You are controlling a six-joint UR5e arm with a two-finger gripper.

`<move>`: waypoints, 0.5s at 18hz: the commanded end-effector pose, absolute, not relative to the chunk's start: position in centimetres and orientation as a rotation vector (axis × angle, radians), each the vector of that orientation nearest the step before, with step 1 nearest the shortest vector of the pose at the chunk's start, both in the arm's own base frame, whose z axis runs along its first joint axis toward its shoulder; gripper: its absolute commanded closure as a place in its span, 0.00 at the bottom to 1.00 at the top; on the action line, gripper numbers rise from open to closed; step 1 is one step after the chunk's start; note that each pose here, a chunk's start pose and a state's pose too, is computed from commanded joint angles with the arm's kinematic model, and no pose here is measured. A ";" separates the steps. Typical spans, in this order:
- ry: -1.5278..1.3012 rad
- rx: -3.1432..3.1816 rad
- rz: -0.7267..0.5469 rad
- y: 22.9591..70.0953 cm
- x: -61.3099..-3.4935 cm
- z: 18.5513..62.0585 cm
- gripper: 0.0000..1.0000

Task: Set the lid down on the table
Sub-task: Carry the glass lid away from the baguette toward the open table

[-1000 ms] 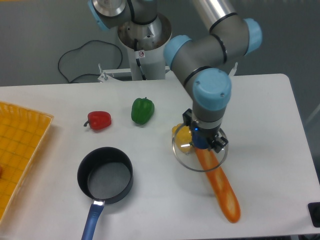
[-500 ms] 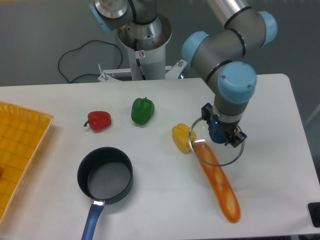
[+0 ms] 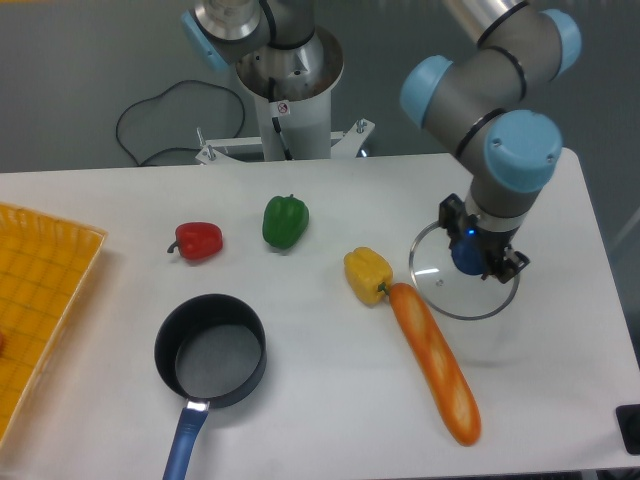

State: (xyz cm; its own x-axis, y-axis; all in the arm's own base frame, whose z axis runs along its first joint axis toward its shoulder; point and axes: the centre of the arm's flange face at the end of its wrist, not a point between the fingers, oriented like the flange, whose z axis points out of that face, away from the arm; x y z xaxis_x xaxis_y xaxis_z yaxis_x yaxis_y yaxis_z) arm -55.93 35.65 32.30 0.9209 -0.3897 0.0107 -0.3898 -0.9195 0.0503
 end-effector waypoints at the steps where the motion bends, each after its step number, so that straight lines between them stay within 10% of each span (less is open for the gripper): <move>1: -0.608 3.029 -0.001 35.1 -56.5 31.9 0.52; 9: -0.666 3.016 0.015 29.7 -60.8 27.7 0.52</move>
State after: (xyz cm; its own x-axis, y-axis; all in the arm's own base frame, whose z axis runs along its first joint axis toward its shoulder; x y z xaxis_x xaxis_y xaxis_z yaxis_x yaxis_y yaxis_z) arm -60.76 29.70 27.68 0.9072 -0.4202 0.0210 -0.4207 -0.9058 0.0493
